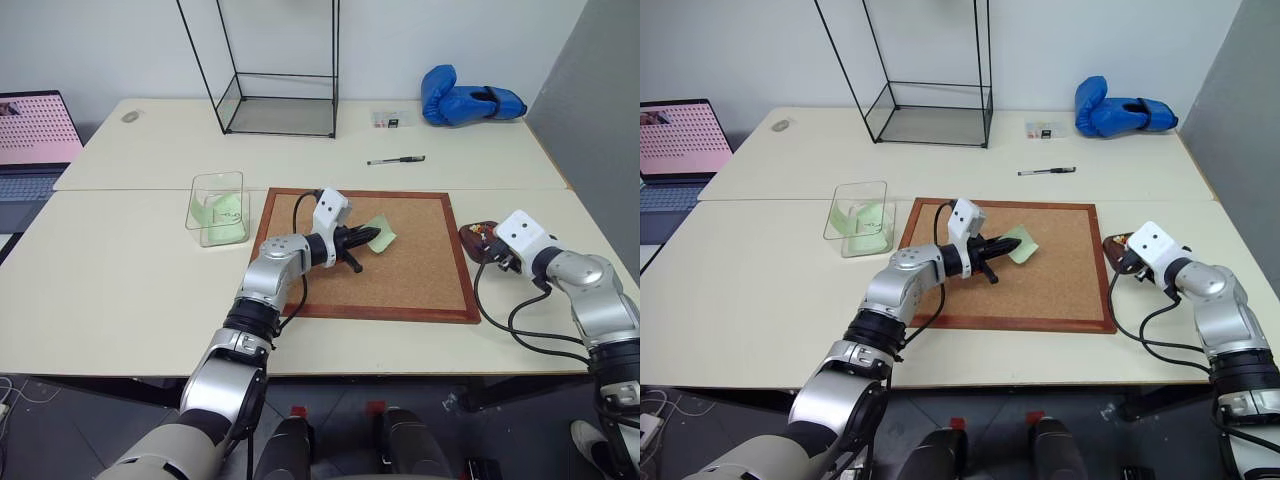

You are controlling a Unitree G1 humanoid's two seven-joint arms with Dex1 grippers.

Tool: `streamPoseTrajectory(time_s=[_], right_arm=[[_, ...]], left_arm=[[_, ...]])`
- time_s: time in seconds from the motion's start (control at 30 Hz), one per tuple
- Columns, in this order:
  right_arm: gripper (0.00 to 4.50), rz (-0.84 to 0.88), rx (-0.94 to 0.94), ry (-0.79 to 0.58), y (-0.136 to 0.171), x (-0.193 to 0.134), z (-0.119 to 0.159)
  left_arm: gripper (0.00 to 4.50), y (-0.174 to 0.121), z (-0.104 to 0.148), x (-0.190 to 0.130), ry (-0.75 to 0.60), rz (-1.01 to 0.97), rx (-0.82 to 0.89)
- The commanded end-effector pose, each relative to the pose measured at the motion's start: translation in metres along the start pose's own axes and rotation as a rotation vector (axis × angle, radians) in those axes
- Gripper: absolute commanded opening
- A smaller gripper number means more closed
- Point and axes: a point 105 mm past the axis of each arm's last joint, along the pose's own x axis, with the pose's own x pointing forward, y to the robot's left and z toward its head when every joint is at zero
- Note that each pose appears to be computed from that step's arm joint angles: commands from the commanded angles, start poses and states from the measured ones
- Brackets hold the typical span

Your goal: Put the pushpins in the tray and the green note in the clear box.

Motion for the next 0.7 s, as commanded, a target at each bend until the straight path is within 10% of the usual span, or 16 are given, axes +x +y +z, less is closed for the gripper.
streamPoseTrajectory(time_s=[0.03, 0.23, 0.7], right_arm=[[3.18, -0.064, -0.011, -0.058, -0.020, -0.004, 0.018], [4.39, -0.108, 0.001, -0.103, -0.035, -0.012, 0.031], [4.39, 0.394, 0.082, -0.577, 0.031, -0.044, 0.155]], left_arm=[[0.00, 0.000, 0.018, 0.000, -0.052, 0.002, 0.036], [0.00, 0.009, 0.034, -0.004, -0.092, 0.049, 0.066], [0.00, 0.090, 0.083, -0.118, 0.040, 0.553, 0.450]])
